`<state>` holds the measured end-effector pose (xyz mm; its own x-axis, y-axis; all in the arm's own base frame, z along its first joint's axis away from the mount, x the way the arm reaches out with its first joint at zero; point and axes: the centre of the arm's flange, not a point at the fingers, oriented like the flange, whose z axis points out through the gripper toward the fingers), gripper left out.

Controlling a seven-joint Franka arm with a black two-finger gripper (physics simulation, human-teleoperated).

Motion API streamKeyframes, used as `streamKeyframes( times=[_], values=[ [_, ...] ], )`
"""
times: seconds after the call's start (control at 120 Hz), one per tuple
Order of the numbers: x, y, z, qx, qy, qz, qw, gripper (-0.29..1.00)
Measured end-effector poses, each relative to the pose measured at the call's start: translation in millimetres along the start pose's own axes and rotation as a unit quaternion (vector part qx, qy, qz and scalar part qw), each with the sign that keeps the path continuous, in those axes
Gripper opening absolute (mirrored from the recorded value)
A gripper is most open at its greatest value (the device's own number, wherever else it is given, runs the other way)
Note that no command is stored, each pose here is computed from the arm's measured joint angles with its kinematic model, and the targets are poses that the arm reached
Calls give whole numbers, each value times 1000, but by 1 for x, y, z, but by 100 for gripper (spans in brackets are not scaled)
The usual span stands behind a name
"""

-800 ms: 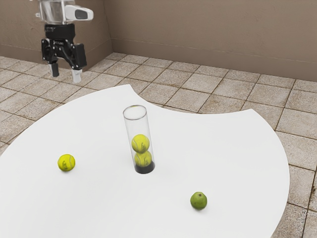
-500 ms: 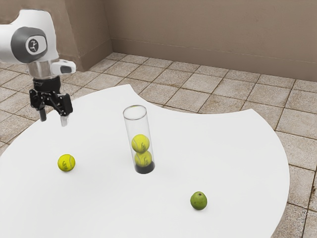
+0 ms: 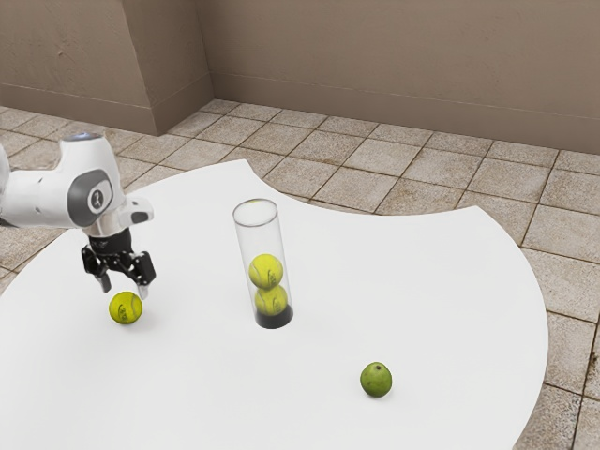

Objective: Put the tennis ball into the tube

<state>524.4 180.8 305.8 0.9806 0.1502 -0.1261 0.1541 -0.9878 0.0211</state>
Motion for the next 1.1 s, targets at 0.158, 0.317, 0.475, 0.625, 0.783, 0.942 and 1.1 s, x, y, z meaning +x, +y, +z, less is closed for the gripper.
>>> streamKeyframes(
  times=[0.158, 0.317, 0.475, 0.625, 0.783, 0.942, 1.1],
  values=[
    [9, -22, 20, 8, 28, -17, 999, 70],
    [13, -31, 36, 14, 36, -21, 999, 70],
    [16, -31, 51, 15, 33, -18, 999, 70],
    [15, -29, 56, 11, 27, -18, 999, 68],
    [12, -25, 58, 0, 11, -24, 1000, 62],
    [5, -23, 63, -8, -5, -33, 999, 55],
    [6, -23, 61, -10, -5, -39, 999, 49]
  ],
)
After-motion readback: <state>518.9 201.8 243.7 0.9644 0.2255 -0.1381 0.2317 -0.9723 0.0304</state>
